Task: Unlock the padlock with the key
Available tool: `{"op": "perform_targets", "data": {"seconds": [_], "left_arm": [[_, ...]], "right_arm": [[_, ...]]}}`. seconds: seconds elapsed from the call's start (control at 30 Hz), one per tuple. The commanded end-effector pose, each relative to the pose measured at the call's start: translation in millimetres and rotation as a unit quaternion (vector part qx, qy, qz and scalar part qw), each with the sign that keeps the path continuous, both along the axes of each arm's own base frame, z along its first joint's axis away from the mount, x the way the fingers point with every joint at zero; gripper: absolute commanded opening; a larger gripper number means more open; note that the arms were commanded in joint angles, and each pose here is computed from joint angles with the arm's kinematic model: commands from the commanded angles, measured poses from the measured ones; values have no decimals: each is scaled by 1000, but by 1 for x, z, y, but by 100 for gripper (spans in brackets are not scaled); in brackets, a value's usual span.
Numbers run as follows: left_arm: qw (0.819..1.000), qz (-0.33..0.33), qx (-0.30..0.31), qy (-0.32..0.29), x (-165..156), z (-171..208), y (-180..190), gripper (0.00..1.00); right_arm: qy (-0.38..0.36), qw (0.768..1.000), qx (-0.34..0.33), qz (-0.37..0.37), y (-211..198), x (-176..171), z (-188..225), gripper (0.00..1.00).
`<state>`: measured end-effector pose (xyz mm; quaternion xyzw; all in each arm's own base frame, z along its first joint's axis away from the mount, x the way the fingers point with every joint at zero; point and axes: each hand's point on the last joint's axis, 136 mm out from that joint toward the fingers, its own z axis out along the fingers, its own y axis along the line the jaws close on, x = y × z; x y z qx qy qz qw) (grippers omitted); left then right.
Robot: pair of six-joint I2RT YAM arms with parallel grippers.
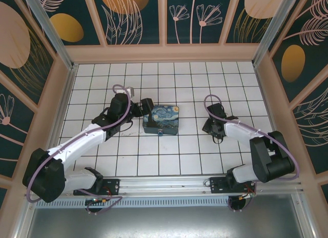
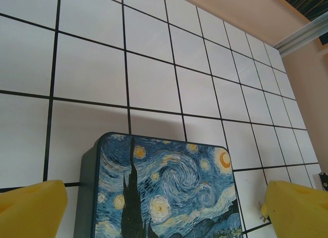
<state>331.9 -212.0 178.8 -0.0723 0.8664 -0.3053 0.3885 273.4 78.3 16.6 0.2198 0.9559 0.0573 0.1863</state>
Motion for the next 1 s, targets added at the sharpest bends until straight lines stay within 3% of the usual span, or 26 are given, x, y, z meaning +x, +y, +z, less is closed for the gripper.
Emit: {"op": "perform_targets", "data": {"seconds": [0.0,0.33,0.73,0.97], "left_arm": [[1000,-2,-16,-7,3,4,-4,99],[1000,-1,-17,-6,2,4,-3,99],[1000,-2,-13,-5,0,3,-2,99],[1000,-8,-23,-1,-3,2,-4,99]], "right_arm": [[28,1000,-6,11,0,-9,-16,46],[51,998,-33,28,9,-5,-26,39],[48,997,-28,49,30,-5,-25,0],[-5,999,14,42,38,1,14,0]]}}
